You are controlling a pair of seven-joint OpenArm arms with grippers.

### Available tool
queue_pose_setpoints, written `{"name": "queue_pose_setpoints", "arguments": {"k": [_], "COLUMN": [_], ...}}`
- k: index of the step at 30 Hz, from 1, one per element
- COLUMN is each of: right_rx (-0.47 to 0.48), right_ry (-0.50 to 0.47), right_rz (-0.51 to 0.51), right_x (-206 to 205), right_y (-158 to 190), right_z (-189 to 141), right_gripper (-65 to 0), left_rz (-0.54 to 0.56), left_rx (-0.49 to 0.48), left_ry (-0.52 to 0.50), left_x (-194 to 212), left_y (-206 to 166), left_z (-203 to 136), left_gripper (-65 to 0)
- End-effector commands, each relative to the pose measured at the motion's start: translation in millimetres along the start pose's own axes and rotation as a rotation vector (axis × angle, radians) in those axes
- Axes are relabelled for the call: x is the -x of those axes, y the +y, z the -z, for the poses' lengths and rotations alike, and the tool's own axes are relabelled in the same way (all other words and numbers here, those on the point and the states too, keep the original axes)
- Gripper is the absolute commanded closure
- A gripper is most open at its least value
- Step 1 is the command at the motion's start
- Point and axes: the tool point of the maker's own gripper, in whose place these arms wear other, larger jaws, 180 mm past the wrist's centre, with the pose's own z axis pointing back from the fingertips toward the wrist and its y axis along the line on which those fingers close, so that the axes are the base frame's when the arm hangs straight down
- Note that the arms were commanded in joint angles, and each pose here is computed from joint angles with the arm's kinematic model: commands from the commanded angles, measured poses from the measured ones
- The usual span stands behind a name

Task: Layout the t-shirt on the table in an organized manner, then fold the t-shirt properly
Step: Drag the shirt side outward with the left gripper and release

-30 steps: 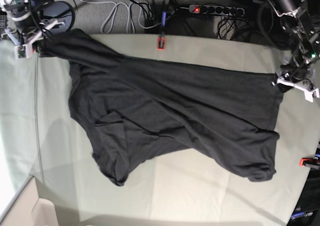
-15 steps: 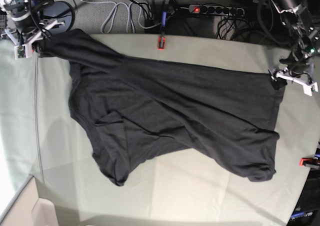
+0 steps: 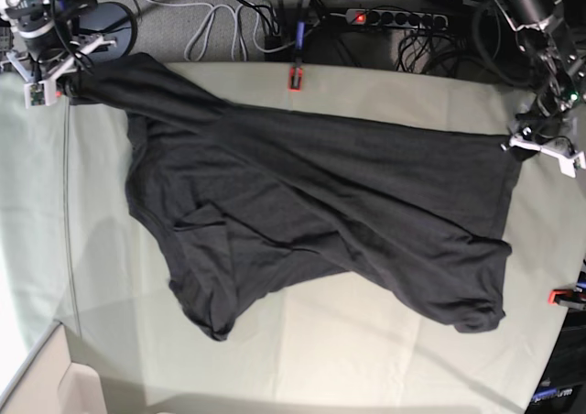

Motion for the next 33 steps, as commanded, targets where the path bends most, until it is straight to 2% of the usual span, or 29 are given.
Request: {"name": "queue_pose_setpoints", "arguments": {"k": [1,3,4,17,27,31,33], "right_rx": [-0.006,-0.006,-0.006,-0.006,-0.012,-0.022,-0.019], "right_ry": [-0.031,-0.031,-0.031,-0.021,0.045,0.068,0.075], "right_rz": [-0.011,-0.011,-0.011,-0.011,-0.03,-0.032,-0.03], "right_x": [-7.6,-7.6,-7.6,-3.4,22.4,31.4,32.9], "right_y": [-1.5,-1.5,-1.5,-1.0,-0.1,3.0,2.3], "right_z": [-3.0,-3.0,-3.0,-5.5,-21.6,-25.9,-26.4], "right_gripper": [0.0,0.0,0.0,0.0,0.0,0.0,0.0], "left_rz": [0.005,0.005,0.007,0.119,0.206,0.198,0.182], "left_rx": [0.008,0.007,0.007,-0.032,-0.051,-0.099,-0.125], "left_ry": [0.032,0.033,0.038,-0.038,-0.097,-0.132,-0.097], "left_x": [5.4,5.3,5.8,-7.4,-21.2,-31.2,-26.5], "left_y": [-1.5,-1.1,-1.1,10.3,11.3,28.6,39.4], "left_z": [-0.3,-0.6,-1.2,-39.7,-69.1,-84.3,-87.6], "left_gripper": [-10.8,-1.1,0.0,0.0,0.0,0.0,0.0]}}
